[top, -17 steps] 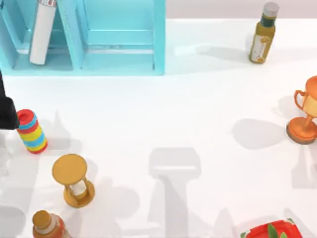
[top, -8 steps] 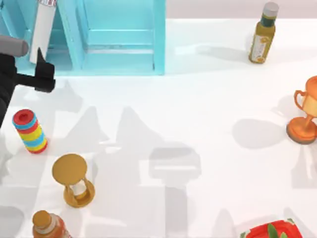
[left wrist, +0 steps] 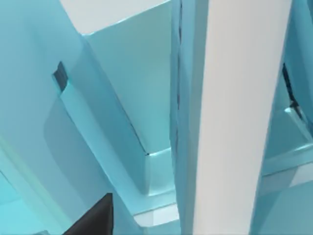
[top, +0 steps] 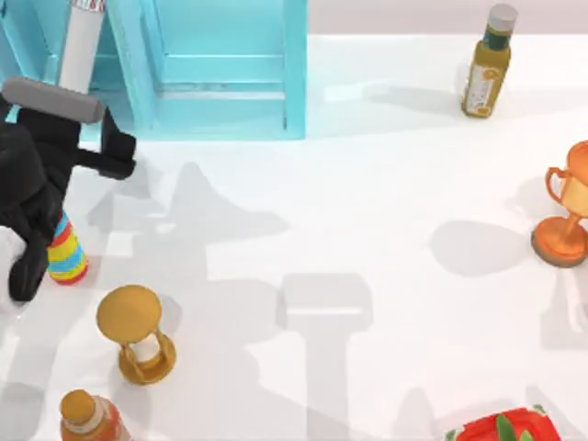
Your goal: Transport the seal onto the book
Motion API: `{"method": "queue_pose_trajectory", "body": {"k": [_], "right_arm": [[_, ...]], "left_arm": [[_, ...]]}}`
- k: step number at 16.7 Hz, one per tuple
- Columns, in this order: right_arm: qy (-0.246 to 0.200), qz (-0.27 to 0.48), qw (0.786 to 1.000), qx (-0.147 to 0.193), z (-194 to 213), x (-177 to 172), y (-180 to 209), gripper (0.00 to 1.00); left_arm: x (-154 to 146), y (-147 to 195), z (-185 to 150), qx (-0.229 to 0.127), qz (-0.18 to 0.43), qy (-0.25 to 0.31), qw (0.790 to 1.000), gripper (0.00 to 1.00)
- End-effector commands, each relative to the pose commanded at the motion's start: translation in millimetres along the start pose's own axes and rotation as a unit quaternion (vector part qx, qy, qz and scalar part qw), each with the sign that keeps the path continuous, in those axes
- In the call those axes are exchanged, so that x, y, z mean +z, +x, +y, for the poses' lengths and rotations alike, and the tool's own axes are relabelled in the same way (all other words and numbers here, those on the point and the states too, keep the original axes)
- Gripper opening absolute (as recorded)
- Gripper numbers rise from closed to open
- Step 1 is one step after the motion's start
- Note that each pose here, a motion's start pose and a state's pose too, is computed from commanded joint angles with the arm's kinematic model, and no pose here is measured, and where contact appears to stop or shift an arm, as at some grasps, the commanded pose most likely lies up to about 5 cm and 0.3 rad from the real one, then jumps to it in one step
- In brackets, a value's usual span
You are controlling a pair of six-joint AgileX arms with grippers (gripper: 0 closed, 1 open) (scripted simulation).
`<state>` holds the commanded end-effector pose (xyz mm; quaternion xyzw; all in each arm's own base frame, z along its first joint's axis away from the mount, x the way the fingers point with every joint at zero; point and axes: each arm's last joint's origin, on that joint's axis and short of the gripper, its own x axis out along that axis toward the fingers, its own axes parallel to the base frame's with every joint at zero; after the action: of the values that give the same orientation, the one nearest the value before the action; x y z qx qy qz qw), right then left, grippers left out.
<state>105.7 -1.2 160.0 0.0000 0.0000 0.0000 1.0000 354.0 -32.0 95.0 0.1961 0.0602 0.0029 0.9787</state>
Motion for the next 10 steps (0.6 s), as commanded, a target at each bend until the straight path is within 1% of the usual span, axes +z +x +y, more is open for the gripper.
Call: {"method": "queue_pose_trajectory", "body": {"k": [6, 10], "right_arm": [[0.0, 0.0, 1.0, 0.0, 0.0, 0.0, 0.0, 1.0], [0.0, 0.0, 1.0, 0.0, 0.0, 0.0, 0.0, 1.0]], "left_arm": [[-4.6, 1.4, -0.3, 0.002, 0.003, 0.002, 1.0, 1.0], [5.5, 12.3, 0.6, 0.002, -0.002, 0.002, 1.0, 1.0]]}}
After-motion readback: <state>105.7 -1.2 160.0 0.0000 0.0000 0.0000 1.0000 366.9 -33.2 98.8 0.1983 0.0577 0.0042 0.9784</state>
